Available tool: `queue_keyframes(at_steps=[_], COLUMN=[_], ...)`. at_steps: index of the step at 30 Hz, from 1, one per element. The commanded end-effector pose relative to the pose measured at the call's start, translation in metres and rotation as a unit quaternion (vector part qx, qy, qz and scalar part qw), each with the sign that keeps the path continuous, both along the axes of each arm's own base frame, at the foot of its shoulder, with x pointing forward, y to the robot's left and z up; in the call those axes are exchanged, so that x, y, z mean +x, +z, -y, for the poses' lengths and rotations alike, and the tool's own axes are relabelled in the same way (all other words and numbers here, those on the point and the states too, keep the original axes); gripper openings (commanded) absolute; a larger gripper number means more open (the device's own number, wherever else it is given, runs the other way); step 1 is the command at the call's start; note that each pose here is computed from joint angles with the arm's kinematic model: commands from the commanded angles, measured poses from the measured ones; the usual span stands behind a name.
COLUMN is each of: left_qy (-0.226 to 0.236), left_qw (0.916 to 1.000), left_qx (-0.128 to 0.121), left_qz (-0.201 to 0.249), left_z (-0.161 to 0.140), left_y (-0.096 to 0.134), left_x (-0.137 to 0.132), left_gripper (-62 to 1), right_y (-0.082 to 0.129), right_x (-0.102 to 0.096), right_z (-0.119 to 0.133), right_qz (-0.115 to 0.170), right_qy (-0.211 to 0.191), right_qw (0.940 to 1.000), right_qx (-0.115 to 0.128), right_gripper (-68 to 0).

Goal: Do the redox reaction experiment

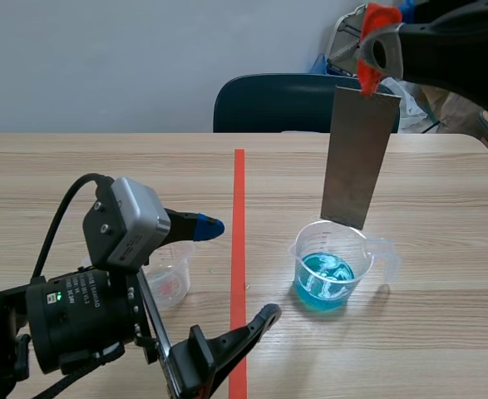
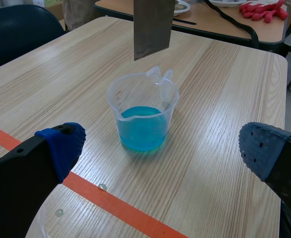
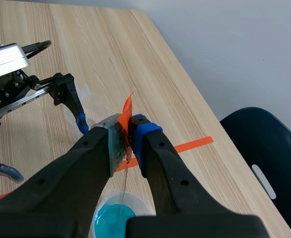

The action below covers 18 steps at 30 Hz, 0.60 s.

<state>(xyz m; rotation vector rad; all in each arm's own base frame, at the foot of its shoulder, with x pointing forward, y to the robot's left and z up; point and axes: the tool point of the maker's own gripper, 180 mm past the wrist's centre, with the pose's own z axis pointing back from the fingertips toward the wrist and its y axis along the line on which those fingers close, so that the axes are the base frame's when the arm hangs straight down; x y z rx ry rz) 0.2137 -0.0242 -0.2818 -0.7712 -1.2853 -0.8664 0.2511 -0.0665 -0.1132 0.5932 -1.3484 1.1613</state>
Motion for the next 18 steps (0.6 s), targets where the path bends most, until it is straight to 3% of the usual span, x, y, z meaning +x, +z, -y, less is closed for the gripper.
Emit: queue_keyframes(at_steps=[1,18], left_qy=[0.002,0.002], left_qw=[0.9998,0.9998], left_qx=[-0.018,-0.018], left_qz=[0.007,0.007], left_z=[0.0032,0.0032], left_y=[0.0094,0.0093], left_x=[0.0018,0.0018], left_gripper=[1.4,1.4], right_y=[0.0094,0.0088], right_x=[-0.0027,-0.0023], right_z=[-0.0028,-0.0031], right_qz=[0.009,0.008], right_qy=[0.01,0.009], right_qw=[0.9999,0.9999], right_qx=[0.01,0.012], right_gripper=[-66.9,-66.9])
